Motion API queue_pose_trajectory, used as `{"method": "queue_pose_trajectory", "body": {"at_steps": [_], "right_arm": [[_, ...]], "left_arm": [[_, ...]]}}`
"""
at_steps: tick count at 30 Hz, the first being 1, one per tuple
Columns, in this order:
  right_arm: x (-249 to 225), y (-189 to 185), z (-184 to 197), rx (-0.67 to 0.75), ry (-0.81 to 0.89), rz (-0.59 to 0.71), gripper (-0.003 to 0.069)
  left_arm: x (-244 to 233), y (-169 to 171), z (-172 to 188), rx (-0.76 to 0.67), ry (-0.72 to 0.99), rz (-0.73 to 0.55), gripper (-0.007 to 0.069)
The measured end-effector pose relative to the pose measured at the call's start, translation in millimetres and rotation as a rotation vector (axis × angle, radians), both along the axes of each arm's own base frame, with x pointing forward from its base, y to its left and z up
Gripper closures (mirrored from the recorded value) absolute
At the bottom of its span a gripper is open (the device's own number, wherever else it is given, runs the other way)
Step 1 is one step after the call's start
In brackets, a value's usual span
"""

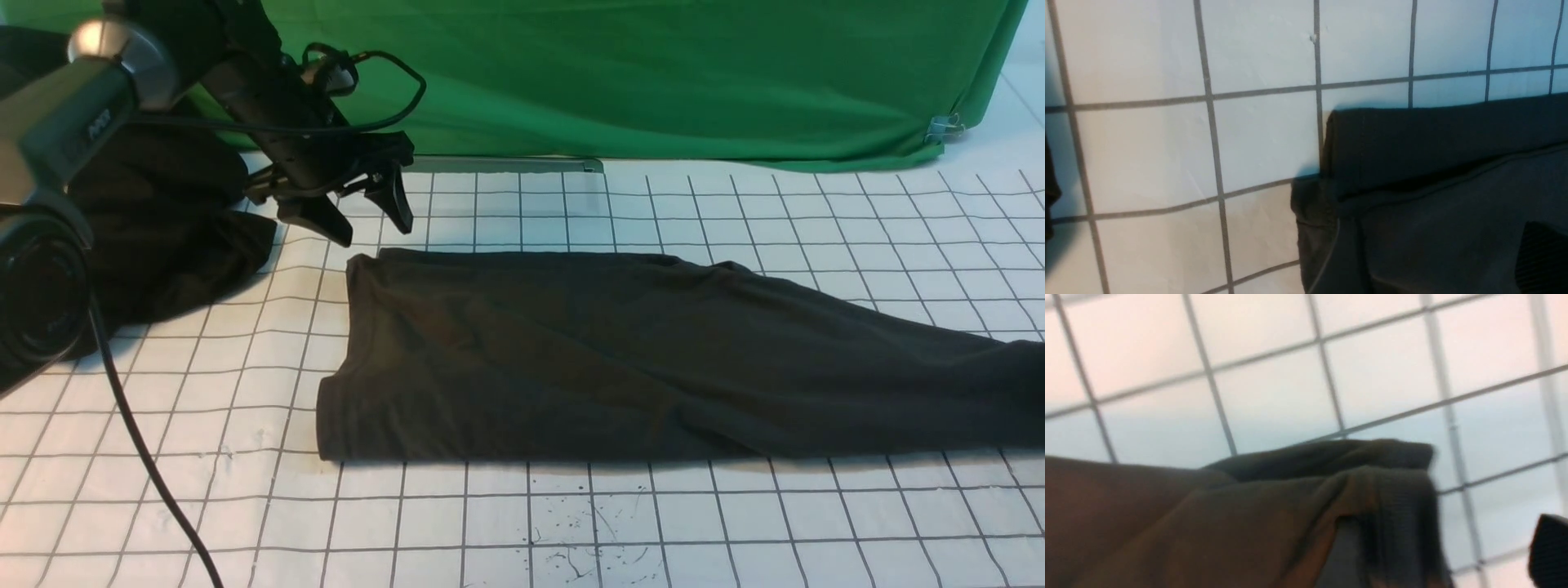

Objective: Fold a long-sleeved shirt over a white checkered tablecloth.
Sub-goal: 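Pull the folded dark garment lengthwise by its ends to straighten it flat on the table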

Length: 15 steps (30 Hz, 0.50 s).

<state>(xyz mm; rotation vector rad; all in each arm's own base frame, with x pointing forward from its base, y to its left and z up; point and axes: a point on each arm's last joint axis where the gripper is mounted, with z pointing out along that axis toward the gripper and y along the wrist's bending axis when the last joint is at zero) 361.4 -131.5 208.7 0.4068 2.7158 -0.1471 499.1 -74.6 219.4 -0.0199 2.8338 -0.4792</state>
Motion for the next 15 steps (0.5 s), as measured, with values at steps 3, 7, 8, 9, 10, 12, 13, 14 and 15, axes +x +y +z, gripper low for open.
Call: {"method": "queue_pose_trajectory", "body": {"at_steps": [3, 7, 8, 9, 10, 12, 13, 14, 15], "right_arm": [[1.0, -1.2, 26.8, 0.004, 0.020, -0.006, 0.0065], [-6.8, 2.6, 35.0, 0.054, 0.119, -0.017, 0.0053], [-8.1, 3.4, 30.3, 0.066, 0.138, -0.019, 0.0053], [-9.0, 4.0, 26.0, 0.073, 0.148, -0.020, 0.0053], [-10.1, 4.6, 19.1, 0.079, 0.158, -0.019, 0.0053], [-10.8, 5.3, 3.7, 0.087, 0.171, -0.020, 0.0054], [-10.3, 5.2, -5.4, 0.089, 0.173, -0.020, 0.0056], [-9.6, 5.0, -14.8, 0.091, 0.180, -0.018, 0.0060], [-7.9, 4.4, -23.6, 0.091, 0.181, -0.017, 0.0064]], "left_arm": [[-0.1, 0.0, 0.0, 0.000, 0.001, 0.000, 0.0125], [-0.1, 0.0, 0.0, 0.000, 0.001, 0.000, 0.0125], [-0.1, 0.0, 0.0, 0.000, 0.001, 0.000, 0.0125], [-0.1, 0.0, 0.0, 0.000, 0.001, 0.000, 0.0125], [-0.1, 0.0, 0.0, 0.000, 0.001, 0.000, 0.0125], [-0.1, 0.0, 0.0, 0.000, 0.001, 0.000, 0.0125], [-0.1, 0.0, 0.0, 0.000, 0.001, 0.000, 0.0125], [-0.1, 0.0, 0.0, 0.000, 0.001, 0.000, 0.0125], [-0.1, 0.0, 0.0, 0.000, 0.001, 0.000, 0.0125]]}}
